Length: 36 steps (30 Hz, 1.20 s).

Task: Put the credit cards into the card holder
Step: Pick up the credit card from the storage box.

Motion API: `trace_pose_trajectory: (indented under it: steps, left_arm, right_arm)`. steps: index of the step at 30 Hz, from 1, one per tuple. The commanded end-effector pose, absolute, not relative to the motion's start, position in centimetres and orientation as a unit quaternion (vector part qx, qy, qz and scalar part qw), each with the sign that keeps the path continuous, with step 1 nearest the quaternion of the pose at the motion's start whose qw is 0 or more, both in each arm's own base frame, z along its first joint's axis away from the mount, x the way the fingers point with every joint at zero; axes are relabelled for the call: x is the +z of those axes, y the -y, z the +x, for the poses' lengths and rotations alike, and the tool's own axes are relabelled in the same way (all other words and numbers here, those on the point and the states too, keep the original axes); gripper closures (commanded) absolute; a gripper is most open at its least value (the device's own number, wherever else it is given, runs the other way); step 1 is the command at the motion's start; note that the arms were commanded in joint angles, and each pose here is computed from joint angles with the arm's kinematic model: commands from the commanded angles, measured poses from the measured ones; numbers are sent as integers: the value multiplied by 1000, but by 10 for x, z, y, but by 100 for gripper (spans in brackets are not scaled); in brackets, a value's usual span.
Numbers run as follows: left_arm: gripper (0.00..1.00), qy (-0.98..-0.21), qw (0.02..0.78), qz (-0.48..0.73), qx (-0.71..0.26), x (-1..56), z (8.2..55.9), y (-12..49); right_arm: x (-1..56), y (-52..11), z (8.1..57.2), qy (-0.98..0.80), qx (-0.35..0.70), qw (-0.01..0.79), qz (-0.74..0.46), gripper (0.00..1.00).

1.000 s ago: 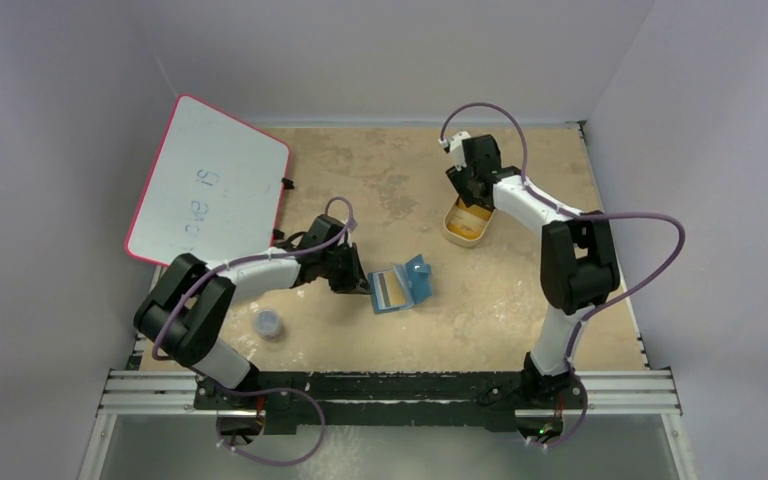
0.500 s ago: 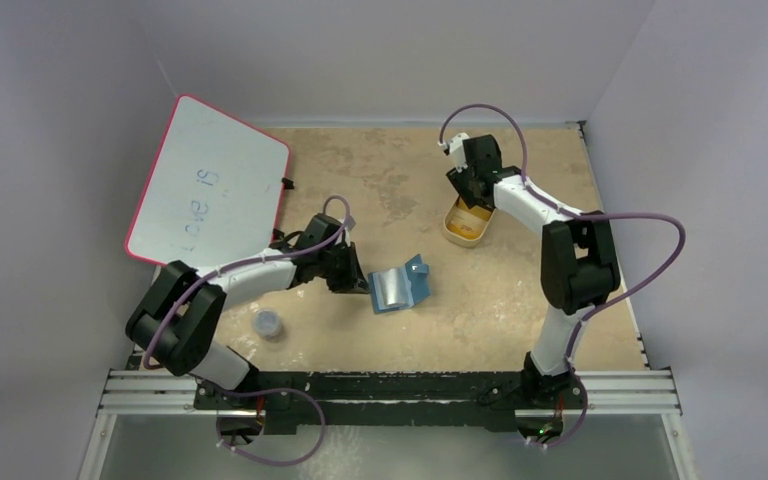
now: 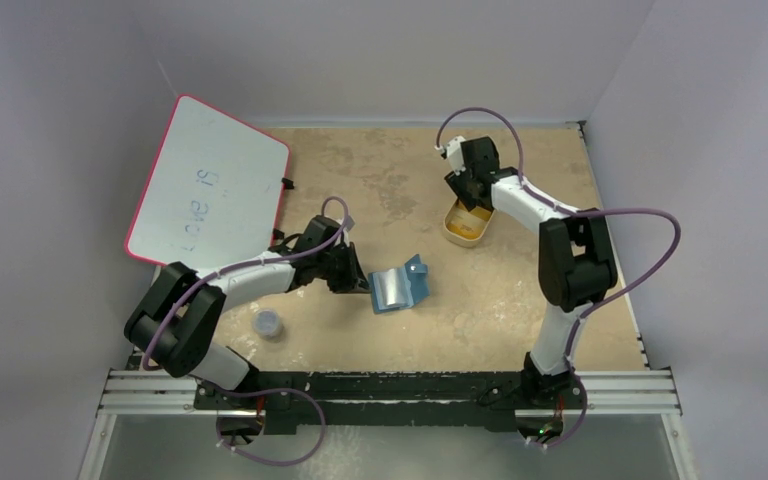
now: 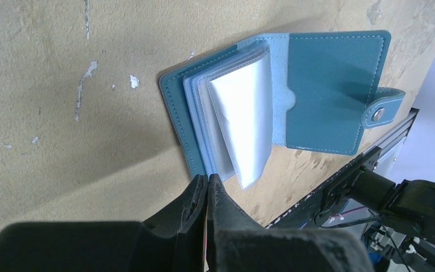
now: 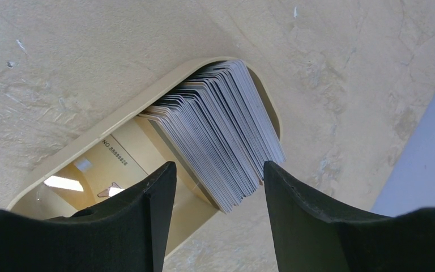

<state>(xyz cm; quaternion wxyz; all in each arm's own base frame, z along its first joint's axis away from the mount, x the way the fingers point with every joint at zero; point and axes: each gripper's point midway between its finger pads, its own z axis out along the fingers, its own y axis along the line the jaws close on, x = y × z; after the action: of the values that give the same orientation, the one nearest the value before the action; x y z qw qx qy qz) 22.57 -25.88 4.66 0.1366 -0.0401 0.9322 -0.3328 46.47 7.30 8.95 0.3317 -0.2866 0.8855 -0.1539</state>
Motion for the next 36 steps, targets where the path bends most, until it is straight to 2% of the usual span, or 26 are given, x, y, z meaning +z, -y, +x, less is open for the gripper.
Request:
trace_pose_trajectory:
  steps: [1, 12, 19, 36]
  left_arm:
    - [99, -918, 157, -39, -363, 62, 233, 269]
    - [86, -915, 161, -53, -366, 61, 234, 268]
    - [86, -914, 166, -56, -365, 62, 235, 267]
    - [86, -916, 162, -59, -362, 54, 232, 265]
  right_arm:
    - [85, -76, 465, -882, -156, 326, -301, 39]
    - [77, -73, 464, -883, -173, 318, -300, 39]
    - [77, -61, 469, -878, -211, 317, -289, 43]
    - [111, -51, 472, -874, -240, 334, -260, 60]
